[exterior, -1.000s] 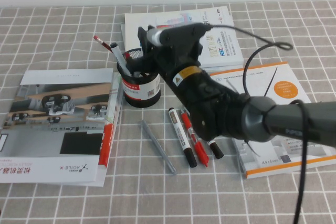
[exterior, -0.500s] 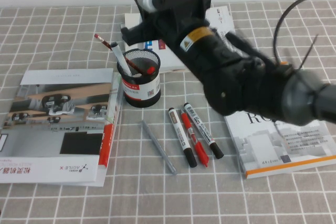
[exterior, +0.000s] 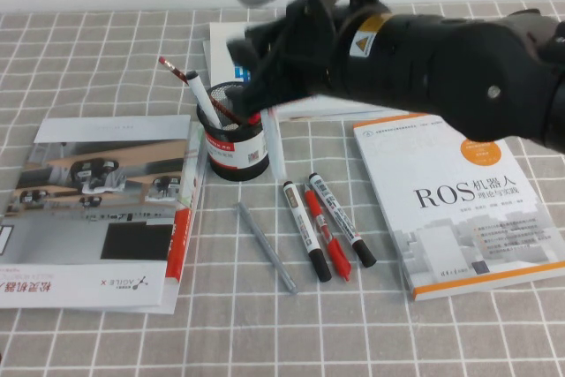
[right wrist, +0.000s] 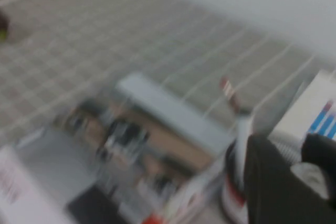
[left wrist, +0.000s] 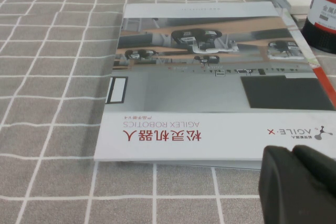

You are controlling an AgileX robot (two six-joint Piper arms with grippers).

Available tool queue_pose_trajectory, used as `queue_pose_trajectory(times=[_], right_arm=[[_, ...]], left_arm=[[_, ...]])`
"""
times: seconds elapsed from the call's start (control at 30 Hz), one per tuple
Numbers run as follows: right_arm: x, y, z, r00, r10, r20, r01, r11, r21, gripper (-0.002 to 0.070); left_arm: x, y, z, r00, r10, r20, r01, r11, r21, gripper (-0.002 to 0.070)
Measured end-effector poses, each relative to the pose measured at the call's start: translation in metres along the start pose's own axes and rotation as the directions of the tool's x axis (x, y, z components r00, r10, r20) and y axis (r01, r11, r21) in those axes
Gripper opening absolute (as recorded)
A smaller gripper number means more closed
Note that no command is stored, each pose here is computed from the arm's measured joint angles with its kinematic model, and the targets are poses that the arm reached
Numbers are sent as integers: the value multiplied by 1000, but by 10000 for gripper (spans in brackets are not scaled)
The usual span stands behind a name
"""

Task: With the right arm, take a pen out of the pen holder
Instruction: 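Take a marker out of the pen holder and lay it on the table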

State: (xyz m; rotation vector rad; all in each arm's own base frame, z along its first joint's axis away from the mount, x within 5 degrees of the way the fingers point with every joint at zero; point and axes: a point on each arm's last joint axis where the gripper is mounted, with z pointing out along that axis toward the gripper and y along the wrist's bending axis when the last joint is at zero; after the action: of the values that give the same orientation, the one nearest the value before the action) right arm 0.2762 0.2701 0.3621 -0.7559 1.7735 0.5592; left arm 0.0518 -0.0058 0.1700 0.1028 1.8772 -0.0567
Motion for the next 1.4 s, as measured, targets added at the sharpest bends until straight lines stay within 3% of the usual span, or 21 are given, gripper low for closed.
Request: queue_pose_trajectory(times=[0.23,0.4,0.6,1.03,1.4], right_arm=[[26,10,-2,956,85,-280,-111,991,-80,84],[44,5,13,867,160,-472,-207,977,-50,84],[60,-4,44,767,179,-617,-232,973,-5,84],[105,-24,112,678,205,-706,-245,968,46,84],[114,-35,126,713,233,-662,-247,966,73,83]], left_arm=[[0,0,0,1000,0,0,0,1000,0,-3],[0,0,0,1000,0,0,0,1000,0,-3],[0,0,0,1000,0,0,0,1000,0,-3],[0,0,0,1000,0,0,0,1000,0,-3],[0,0,0,1000,0,0,0,1000,0,-3]])
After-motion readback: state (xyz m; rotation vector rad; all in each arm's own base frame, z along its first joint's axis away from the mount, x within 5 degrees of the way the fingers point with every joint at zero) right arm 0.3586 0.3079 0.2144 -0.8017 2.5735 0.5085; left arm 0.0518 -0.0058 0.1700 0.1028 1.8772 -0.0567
